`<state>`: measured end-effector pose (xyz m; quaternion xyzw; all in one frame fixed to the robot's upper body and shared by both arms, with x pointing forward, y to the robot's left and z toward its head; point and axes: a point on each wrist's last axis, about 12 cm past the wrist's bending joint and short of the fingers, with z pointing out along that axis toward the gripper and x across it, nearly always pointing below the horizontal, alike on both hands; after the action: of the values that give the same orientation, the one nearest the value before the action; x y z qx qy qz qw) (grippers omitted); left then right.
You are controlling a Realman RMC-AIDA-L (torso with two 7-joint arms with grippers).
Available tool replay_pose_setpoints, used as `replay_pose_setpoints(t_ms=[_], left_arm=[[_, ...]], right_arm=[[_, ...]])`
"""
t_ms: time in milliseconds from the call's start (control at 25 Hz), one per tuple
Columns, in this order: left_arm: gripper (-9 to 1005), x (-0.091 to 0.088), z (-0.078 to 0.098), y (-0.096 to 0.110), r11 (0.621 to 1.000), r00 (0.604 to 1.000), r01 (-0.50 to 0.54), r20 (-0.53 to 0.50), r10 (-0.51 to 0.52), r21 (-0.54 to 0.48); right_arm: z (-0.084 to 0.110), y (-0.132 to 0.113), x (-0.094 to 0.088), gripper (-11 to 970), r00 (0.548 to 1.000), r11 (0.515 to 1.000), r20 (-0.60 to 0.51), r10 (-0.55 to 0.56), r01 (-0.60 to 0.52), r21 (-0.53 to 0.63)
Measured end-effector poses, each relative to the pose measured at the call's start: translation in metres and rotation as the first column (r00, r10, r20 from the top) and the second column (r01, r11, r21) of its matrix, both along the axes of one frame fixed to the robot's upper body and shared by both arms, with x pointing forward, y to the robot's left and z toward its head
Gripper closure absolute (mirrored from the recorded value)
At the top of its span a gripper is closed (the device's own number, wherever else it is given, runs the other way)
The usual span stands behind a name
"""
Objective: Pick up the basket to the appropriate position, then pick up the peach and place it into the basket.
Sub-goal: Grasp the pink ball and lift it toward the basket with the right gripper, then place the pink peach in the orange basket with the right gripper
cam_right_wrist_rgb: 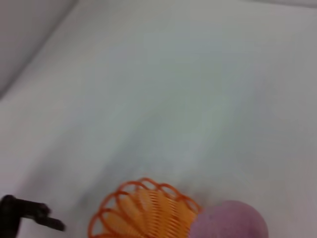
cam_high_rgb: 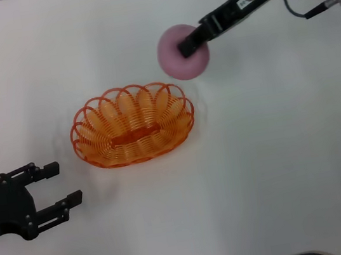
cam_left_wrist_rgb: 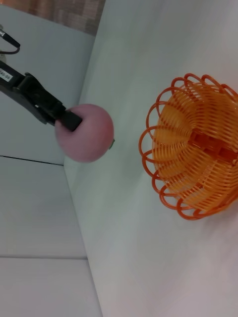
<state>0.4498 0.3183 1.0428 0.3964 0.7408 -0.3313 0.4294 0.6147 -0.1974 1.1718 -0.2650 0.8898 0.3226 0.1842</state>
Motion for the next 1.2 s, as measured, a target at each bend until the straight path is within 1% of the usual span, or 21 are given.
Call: replay_pose_setpoints(t_ms=[160, 400, 720, 1200], left_arm=[[297, 0.000, 0.000, 0.000, 1.000, 1.000, -0.002, 0.003, 0.002, -0.002], [297, 0.001, 0.001, 0.000, 1.000, 1.000, -0.003, 0.005, 0.003, -0.002], [297, 0.001, 0.001, 0.001, 1.000, 1.000, -0.006, 0.008, 0.006, -0.002], [298, 0.001, 0.001, 0.001, 1.000, 1.000, -0.006, 0.008, 0.006, -0.003]], right_arm=[[0.001, 0.012, 0.001, 731, 0.999, 0.999, 0.013, 0.035, -0.035, 0.017], [-0.005, 0.031, 0.001, 732, 0.996, 0.996, 0.006, 0.084, -0.085, 0.033], [-0.014, 0.050, -0.001, 728, 0.990, 0.990, -0.014, 0.140, -0.140, 0.013], [-0.016, 0.055, 0.000, 717, 0.988, 0.988, -0.012, 0.155, -0.155, -0.007]])
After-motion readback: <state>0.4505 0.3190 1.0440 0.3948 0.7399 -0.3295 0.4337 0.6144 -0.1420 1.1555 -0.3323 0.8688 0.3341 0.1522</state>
